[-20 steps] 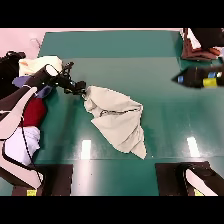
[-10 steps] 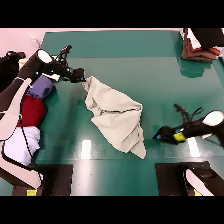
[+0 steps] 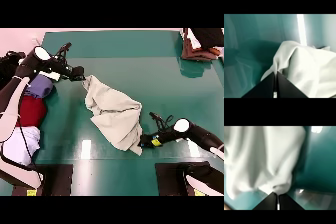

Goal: Fold the shirts.

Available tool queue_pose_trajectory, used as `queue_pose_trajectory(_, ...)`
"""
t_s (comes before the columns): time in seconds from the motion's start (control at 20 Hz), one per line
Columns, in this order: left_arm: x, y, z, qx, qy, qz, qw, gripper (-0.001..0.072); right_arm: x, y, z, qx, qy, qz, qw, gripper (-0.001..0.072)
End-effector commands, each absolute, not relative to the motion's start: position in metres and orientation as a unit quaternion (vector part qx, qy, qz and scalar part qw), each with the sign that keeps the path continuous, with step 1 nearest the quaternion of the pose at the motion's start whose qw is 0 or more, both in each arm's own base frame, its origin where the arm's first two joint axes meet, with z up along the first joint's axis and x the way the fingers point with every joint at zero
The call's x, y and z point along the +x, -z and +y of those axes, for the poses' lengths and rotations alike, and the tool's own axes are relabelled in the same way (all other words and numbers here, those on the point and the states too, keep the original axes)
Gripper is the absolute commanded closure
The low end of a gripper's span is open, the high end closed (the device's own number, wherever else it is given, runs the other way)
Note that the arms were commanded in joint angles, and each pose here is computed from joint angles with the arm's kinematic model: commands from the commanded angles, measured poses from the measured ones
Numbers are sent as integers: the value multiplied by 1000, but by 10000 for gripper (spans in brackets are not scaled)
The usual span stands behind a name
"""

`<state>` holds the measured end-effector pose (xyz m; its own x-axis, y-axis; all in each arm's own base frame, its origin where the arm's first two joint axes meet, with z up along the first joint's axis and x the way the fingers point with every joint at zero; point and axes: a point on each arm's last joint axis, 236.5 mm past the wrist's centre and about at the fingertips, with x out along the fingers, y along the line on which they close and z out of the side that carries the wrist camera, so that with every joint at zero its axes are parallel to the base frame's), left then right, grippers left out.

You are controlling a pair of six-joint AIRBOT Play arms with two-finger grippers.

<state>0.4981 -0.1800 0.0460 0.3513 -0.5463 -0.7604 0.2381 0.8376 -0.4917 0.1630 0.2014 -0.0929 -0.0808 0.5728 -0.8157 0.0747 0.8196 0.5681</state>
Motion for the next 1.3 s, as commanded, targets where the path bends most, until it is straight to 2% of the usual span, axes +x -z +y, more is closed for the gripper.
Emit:
queue_pose_trajectory(0.0,503,-107,-173,-123,248,449,850,683,218,54,202,184,-220,650,704,698)
queue_pose_trajectory(0.1,500,-193,-160,-76,244,355,899,683,263,-13,170,155,-211,582,770,698)
queue_pose_trajectory(0.2,470,-297,-155,-34,260,245,933,683,294,-101,120,128,-176,493,843,698)
queue_pose_trajectory(0.3,417,-399,-148,-6,267,132,955,683,302,-201,71,114,-126,385,907,698)
queue_pose_trajectory(0.4,349,-481,-139,10,267,30,963,683,284,-296,36,89,-85,273,954,698)
queue_pose_trajectory(0.6,214,-579,-120,33,257,-131,957,683,220,-416,-1,39,15,123,992,698)
queue_pose_trajectory(0.7,158,-609,-110,38,246,-202,947,683,196,-448,-13,11,68,87,994,698)
queue_pose_trajectory(0.8,126,-625,-101,47,231,-246,940,684,187,-464,-24,0,109,78,991,698)
queue_pose_trajectory(0.9,125,-624,-97,54,219,-245,943,683,194,-471,-23,3,102,84,991,698)
queue_pose_trajectory(1.0,146,-605,-101,49,226,-205,951,683,214,-478,-12,15,53,87,995,699)
queue_pose_trajectory(1.15,231,-536,-117,32,247,-64,966,683,261,-464,-18,59,-3,128,990,699)
queue_pose_trajectory(1.25,295,-460,-131,26,264,68,962,683,294,-422,-31,92,-27,208,973,699)
